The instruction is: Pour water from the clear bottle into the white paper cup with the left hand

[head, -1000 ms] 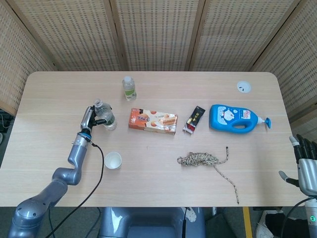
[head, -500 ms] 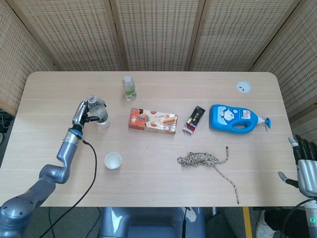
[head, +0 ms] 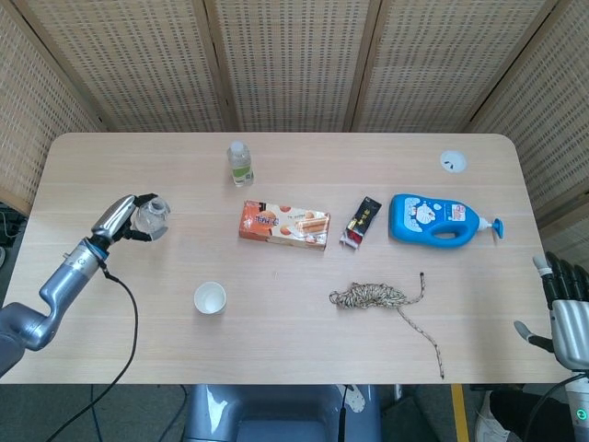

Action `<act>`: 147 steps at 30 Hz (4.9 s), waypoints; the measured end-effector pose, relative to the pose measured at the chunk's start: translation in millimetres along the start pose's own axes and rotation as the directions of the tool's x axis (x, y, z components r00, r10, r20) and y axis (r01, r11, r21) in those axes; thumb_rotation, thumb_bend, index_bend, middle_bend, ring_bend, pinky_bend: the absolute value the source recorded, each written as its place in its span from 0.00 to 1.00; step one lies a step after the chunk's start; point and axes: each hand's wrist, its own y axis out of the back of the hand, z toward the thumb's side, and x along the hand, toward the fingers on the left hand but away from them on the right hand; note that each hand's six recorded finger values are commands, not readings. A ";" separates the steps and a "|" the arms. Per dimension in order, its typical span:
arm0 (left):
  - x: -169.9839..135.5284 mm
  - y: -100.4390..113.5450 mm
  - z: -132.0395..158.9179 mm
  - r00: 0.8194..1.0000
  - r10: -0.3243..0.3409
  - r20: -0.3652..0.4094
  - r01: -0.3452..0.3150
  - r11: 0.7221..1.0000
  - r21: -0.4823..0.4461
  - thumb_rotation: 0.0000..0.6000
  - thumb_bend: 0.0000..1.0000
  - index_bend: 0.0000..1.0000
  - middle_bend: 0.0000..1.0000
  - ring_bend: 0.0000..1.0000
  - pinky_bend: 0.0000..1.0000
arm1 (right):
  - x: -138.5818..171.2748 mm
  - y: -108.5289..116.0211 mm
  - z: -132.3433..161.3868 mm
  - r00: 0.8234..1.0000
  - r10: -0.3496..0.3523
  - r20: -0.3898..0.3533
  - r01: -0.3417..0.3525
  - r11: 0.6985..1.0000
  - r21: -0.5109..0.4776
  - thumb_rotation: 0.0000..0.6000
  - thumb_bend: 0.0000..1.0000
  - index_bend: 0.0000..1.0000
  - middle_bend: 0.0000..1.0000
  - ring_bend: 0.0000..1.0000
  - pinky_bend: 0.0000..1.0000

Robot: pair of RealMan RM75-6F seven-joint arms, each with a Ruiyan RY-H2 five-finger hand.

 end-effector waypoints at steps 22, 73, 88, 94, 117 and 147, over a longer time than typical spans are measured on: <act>-62.0 -38.8 -0.2 0.961 -0.235 -0.149 0.278 0.830 0.483 1.00 0.50 0.62 0.53 0.39 0.47 | 10.0 9.5 1.9 0.999 -0.022 -0.031 0.021 0.999 -0.032 1.00 0.00 0.00 0.00 0.00 0.00; -35.0 -88.3 44.5 0.952 -0.242 -0.187 0.287 0.492 0.822 1.00 0.50 0.62 0.53 0.39 0.47 | 12.2 16.9 -3.7 0.999 -0.033 -0.030 0.031 0.997 -0.070 1.00 0.00 0.00 0.00 0.00 0.00; -36.6 -88.7 46.9 0.963 -0.211 -0.166 0.243 0.422 0.873 1.00 0.50 0.62 0.53 0.39 0.47 | 12.7 18.3 -4.6 0.999 -0.037 -0.028 0.034 0.997 -0.074 1.00 0.00 0.00 0.00 0.00 0.00; -36.7 -89.9 47.8 0.964 -0.213 -0.160 0.239 0.433 0.869 1.00 0.50 0.62 0.53 0.39 0.47 | 12.6 17.7 -4.5 0.999 -0.034 -0.028 0.032 0.997 -0.073 1.00 0.00 0.00 0.00 0.00 0.00; -43.3 -65.7 46.9 0.978 -0.181 -0.104 0.208 0.814 0.543 1.00 0.50 0.62 0.53 0.39 0.45 | 11.9 13.5 -1.3 0.999 -0.024 -0.030 0.022 0.998 -0.057 1.00 0.00 0.00 0.00 0.00 0.00; 15.1 -73.3 18.3 0.952 0.300 -0.060 -0.286 0.803 -0.522 1.00 0.47 0.52 0.49 0.39 0.44 | 6.1 3.4 3.0 0.999 0.009 -0.038 -0.011 0.999 -0.037 1.00 0.00 0.00 0.00 0.00 0.00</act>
